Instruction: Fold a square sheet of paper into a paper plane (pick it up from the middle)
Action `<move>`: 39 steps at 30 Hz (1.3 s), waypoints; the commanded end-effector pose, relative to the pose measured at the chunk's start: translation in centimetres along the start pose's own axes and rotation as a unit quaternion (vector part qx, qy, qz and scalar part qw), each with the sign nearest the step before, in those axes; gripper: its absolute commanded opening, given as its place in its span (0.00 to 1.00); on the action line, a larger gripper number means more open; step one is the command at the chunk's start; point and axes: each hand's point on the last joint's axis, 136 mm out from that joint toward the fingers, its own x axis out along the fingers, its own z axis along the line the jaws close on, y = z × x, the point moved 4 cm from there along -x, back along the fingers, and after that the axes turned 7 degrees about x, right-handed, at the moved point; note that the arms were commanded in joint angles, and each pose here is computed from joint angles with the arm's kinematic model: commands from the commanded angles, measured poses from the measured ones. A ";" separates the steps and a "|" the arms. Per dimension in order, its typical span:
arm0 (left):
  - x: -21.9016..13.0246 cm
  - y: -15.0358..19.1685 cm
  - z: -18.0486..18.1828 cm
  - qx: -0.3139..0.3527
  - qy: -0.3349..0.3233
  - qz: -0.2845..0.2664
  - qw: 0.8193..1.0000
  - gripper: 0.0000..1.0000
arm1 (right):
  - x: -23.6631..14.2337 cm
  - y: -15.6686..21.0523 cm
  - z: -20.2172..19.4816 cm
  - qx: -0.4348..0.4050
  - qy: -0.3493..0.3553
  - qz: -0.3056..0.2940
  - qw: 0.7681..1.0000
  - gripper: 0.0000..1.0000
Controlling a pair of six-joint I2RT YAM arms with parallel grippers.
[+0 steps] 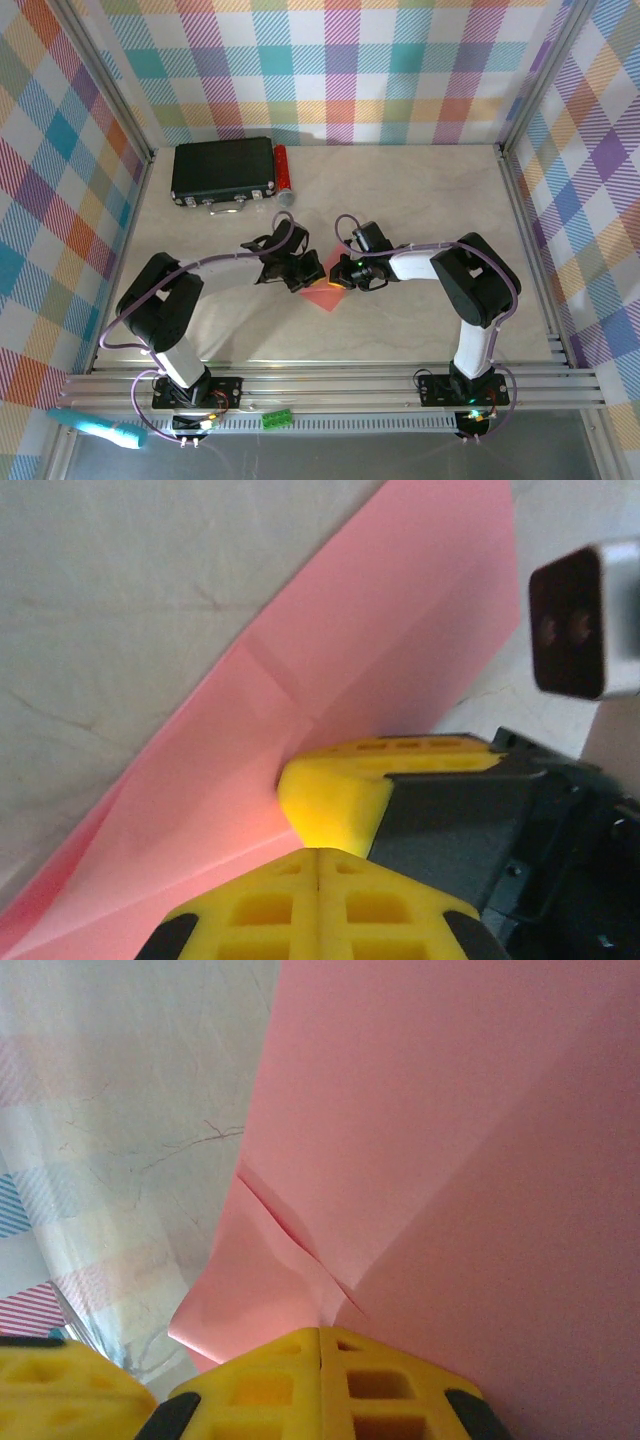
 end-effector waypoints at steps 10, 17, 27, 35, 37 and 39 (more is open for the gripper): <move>2.6 1.3 1.7 -0.031 -0.011 0.015 0.999 0.00 | 0.9 1.9 -6.3 0.064 0.130 0.015 0.989 0.00; 3.3 1.6 2.5 -0.032 -0.015 0.020 0.999 0.00 | 0.8 1.9 -6.4 0.066 0.131 0.016 0.989 0.00; 3.8 3.0 6.5 -0.038 -0.068 0.016 0.997 0.00 | 0.7 2.5 -7.7 0.079 0.161 0.023 0.984 0.00; 3.3 4.1 10.2 -0.042 -0.098 -0.011 0.994 0.00 | 0.4 2.7 -9.1 0.083 0.185 0.026 0.979 0.00; 3.0 4.1 10.8 -0.048 -0.100 -0.019 0.994 0.00 | 0.4 2.7 -9.5 0.086 0.190 0.027 0.978 0.00; 2.5 4.0 11.3 -0.054 -0.101 -0.027 0.993 0.01 | 0.3 2.7 -9.7 0.087 0.193 0.027 0.977 0.00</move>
